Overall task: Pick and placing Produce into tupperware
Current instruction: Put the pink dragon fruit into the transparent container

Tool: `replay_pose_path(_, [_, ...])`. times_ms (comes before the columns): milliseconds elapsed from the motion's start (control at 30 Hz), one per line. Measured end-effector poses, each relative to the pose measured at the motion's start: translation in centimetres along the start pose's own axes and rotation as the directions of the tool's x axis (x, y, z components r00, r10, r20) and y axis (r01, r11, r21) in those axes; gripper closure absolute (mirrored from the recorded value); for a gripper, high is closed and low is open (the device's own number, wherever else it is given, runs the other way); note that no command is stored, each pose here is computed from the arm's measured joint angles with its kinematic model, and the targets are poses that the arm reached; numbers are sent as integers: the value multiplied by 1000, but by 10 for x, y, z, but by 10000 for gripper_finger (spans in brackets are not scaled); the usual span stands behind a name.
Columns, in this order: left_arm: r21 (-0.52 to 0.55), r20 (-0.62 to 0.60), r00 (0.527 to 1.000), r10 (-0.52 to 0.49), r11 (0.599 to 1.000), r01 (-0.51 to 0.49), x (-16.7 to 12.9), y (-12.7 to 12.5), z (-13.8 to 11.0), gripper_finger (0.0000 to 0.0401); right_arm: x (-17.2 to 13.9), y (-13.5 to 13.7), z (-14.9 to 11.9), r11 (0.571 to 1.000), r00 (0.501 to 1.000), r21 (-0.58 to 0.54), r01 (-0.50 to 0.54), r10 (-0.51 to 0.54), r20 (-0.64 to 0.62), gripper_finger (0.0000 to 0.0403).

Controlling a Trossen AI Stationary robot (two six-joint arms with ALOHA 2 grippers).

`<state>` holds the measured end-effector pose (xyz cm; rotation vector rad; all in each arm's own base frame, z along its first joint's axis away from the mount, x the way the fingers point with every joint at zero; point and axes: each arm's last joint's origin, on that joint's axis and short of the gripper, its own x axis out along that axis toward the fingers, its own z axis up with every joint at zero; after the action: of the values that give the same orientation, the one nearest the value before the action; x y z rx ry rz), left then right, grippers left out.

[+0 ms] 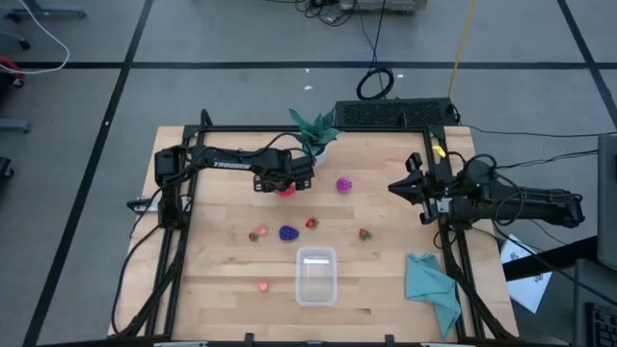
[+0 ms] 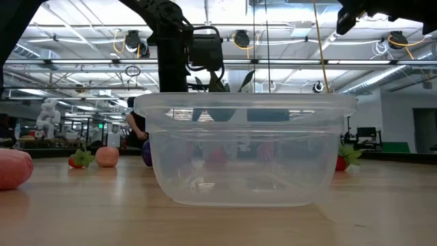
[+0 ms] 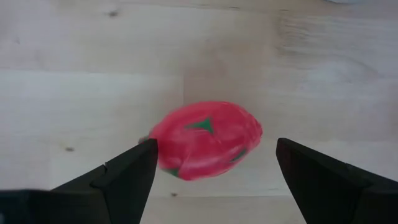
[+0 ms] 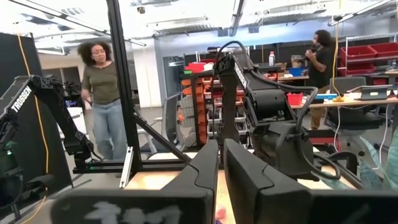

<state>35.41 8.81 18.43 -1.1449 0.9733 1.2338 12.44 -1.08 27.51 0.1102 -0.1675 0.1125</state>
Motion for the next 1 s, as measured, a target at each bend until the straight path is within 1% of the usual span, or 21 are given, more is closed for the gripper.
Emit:
replay_pose_path(233, [113, 1, 1000, 0, 994, -1, 0, 0, 0, 66, 0, 0, -2, 1000, 1000, 4, 2, -2, -15, 385])
replay_pose_path(433, [217, -15, 1000, -2, 976, 6, 0, 0, 0, 66, 0, 0, -1, 1000, 1000, 3, 2, -2, -15, 385])
replay_pose_path(567, [257, -41, 999, -8, 966, 18, 0, 0, -1, 66, 0, 0, -1, 1000, 1000, 3, 2, -2, -14, 385])
replay_pose_path(700, [250, -39, 999, -5, 968, 15, 0, 0, -1, 66, 0, 0, -1, 1000, 1000, 4, 2, -2, -13, 385])
replay_pose_path(867, [204, -12, 1000, -3, 979, 5, 1, 1, 1, 66, 0, 0, -1, 1000, 1000, 13, 2, -2, -14, 385])
replay_pose_path(1000, [167, -12, 1000, 10, 986, -8, 12, 7, -2, 66, 0, 0, -1, 1000, 1000, 15, 2, -2, -14, 385])
